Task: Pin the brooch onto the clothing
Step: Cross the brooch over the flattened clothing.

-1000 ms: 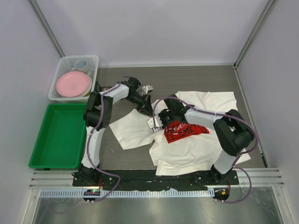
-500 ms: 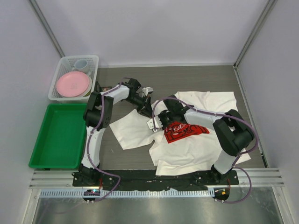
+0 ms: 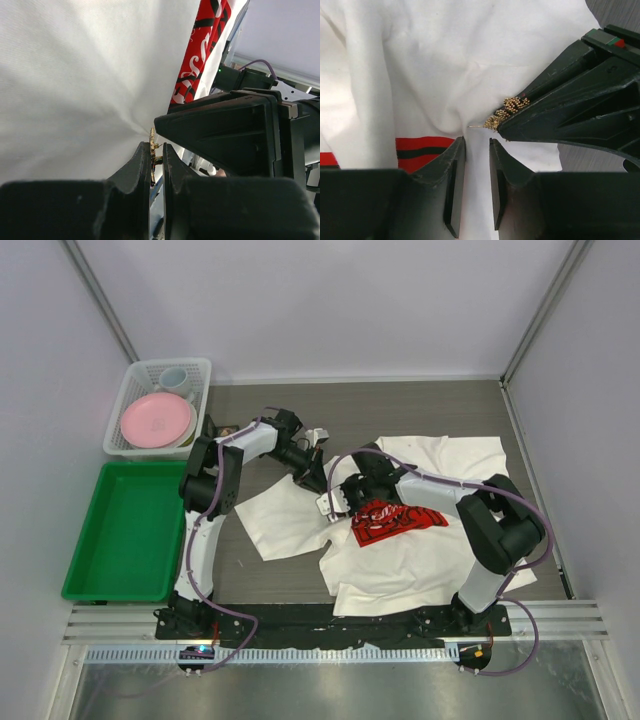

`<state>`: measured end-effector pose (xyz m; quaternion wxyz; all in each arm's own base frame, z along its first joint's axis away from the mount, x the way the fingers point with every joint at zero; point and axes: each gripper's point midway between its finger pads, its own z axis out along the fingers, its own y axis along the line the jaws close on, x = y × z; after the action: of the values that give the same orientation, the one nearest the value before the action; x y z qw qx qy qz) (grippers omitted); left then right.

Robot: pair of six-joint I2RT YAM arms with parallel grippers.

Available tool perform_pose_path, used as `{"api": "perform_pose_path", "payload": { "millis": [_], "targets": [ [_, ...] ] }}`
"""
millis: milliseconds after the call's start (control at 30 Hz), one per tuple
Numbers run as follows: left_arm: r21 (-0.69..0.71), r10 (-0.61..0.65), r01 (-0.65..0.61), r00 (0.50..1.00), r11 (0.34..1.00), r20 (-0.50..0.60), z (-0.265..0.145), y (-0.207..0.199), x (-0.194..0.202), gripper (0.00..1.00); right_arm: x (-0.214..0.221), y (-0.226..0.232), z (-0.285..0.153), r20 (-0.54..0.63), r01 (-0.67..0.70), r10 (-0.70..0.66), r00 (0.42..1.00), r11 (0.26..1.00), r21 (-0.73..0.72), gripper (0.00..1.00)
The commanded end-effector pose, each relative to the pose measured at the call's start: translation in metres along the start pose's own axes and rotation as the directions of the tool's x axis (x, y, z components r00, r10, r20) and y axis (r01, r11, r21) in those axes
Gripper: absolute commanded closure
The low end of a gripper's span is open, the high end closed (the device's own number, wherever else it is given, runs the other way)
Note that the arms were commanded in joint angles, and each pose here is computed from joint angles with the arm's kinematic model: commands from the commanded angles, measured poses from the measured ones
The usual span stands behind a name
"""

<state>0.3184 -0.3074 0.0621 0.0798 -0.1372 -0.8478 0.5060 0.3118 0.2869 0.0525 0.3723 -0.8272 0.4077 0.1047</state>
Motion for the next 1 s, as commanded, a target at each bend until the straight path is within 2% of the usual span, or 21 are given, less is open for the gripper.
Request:
{"api": "perform_pose_path", "payload": {
  "millis": [0,500,567,600,700,967],
  "targets": [
    [0.018,0.012,-0.011,1.000,1.000,-0.009,-0.002,-0.007,0.000,1.00,-0.002,-0.019,-0.012,-0.003,0.050,-0.050,0.999,0.997,0.055,0.70],
    [0.018,0.008,-0.008,1.000,1.000,-0.007,-0.001,-0.008,-0.001,1.00,-0.007,-0.008,-0.003,0.046,0.066,-0.066,0.997,0.998,0.003,0.74],
    [0.018,0.006,-0.006,1.000,1.000,-0.006,-0.001,-0.007,-0.001,1.00,-0.008,-0.007,-0.002,0.053,0.060,-0.060,0.997,0.998,0.000,0.78],
    [0.019,0.006,-0.006,1.000,1.000,-0.004,-0.001,-0.007,-0.001,1.00,-0.008,-0.008,-0.002,0.053,0.056,-0.056,0.997,0.998,0.001,0.86],
    [0.017,0.003,-0.003,1.000,1.000,-0.005,-0.001,-0.006,0.000,1.00,-0.008,-0.012,-0.001,0.050,0.038,-0.038,0.998,0.999,0.007,0.99],
    [0.017,-0.006,0.006,1.000,1.000,-0.010,0.002,-0.004,0.003,1.00,-0.012,-0.026,-0.004,0.065,-0.013,0.009,0.998,0.998,0.069,0.99]
  ]
}}
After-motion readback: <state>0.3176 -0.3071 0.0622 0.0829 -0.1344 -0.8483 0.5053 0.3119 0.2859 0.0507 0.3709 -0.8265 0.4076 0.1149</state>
